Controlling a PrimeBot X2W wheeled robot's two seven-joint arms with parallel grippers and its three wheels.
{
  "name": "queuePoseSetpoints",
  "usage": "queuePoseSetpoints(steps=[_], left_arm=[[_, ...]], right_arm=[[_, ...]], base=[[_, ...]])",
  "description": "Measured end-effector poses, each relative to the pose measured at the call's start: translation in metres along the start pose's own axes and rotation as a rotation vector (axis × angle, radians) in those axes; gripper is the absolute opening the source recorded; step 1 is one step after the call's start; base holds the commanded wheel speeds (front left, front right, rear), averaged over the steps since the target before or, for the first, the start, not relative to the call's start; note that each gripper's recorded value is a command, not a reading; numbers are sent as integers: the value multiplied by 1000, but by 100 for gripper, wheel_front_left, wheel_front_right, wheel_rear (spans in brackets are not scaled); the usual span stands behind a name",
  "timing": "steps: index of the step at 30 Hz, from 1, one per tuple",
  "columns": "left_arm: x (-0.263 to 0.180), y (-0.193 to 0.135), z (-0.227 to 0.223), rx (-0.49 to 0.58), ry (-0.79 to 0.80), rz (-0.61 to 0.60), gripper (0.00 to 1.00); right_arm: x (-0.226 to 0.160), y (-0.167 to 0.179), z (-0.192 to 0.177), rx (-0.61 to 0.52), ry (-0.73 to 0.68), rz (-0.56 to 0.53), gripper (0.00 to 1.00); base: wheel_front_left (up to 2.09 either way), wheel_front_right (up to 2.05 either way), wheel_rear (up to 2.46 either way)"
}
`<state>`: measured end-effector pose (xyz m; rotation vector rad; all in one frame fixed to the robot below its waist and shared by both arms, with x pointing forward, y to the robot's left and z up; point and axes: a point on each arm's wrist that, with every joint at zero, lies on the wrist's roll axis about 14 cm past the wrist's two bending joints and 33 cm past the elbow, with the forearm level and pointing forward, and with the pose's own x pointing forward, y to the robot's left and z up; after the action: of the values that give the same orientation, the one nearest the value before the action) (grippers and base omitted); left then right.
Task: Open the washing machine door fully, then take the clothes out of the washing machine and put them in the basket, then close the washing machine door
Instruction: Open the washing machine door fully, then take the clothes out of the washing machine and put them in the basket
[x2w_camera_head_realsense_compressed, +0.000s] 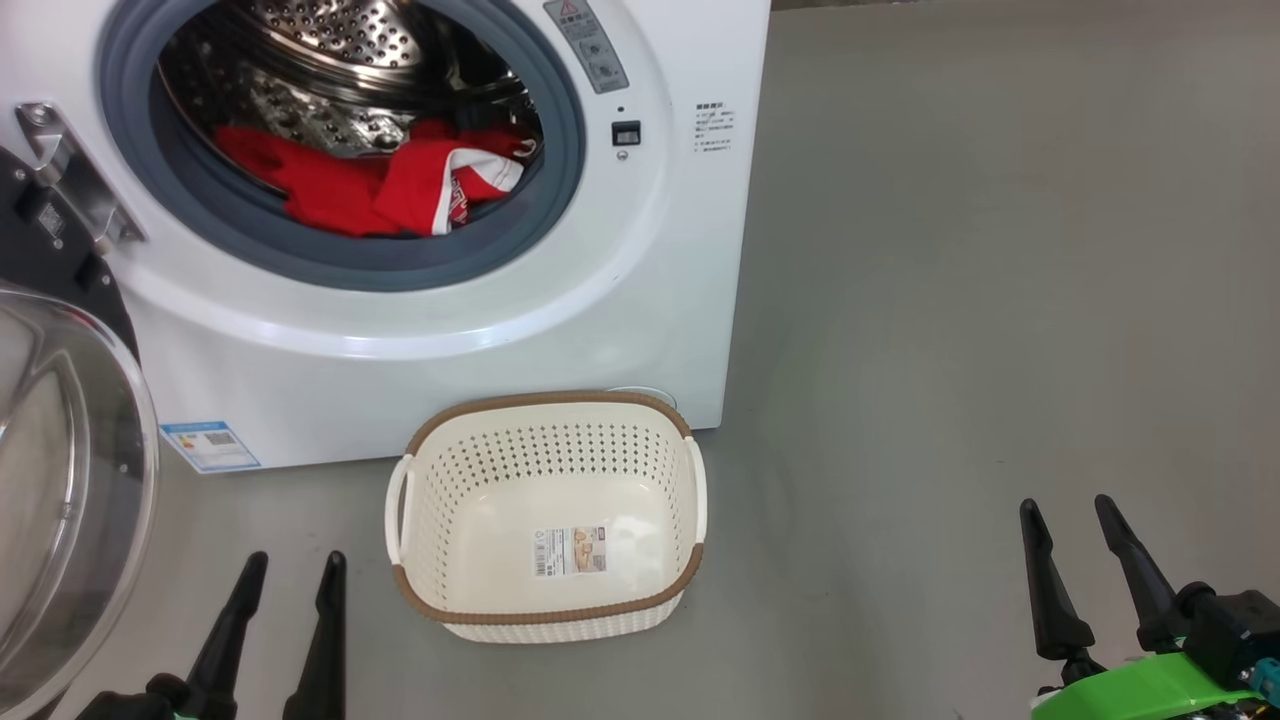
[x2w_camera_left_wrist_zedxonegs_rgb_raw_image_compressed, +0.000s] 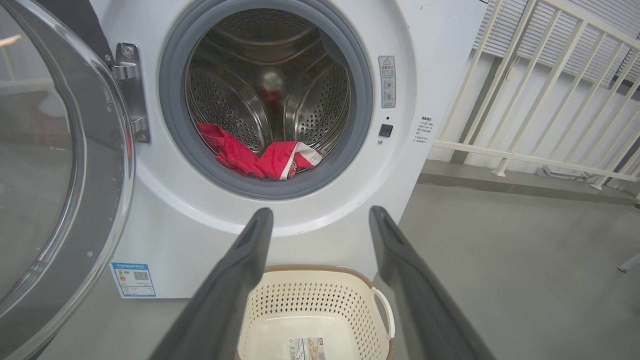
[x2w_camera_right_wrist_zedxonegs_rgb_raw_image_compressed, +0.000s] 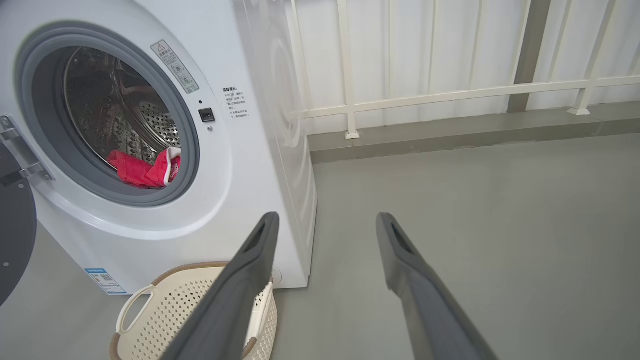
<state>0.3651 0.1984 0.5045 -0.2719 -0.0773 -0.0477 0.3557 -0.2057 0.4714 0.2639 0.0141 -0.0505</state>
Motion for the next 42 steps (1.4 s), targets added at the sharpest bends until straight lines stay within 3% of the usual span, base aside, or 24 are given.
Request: queuePoseSetpoints(steps=[19,42], left_arm=[[0,1,1,-4,-2,3,100],[5,7,-5,10,17,10,100]], right_arm=[[1,1,-2,4,6,0,100],[4,0,-10,6,28,-5,100]], base=[[9,-9,0],[116,-117,1]])
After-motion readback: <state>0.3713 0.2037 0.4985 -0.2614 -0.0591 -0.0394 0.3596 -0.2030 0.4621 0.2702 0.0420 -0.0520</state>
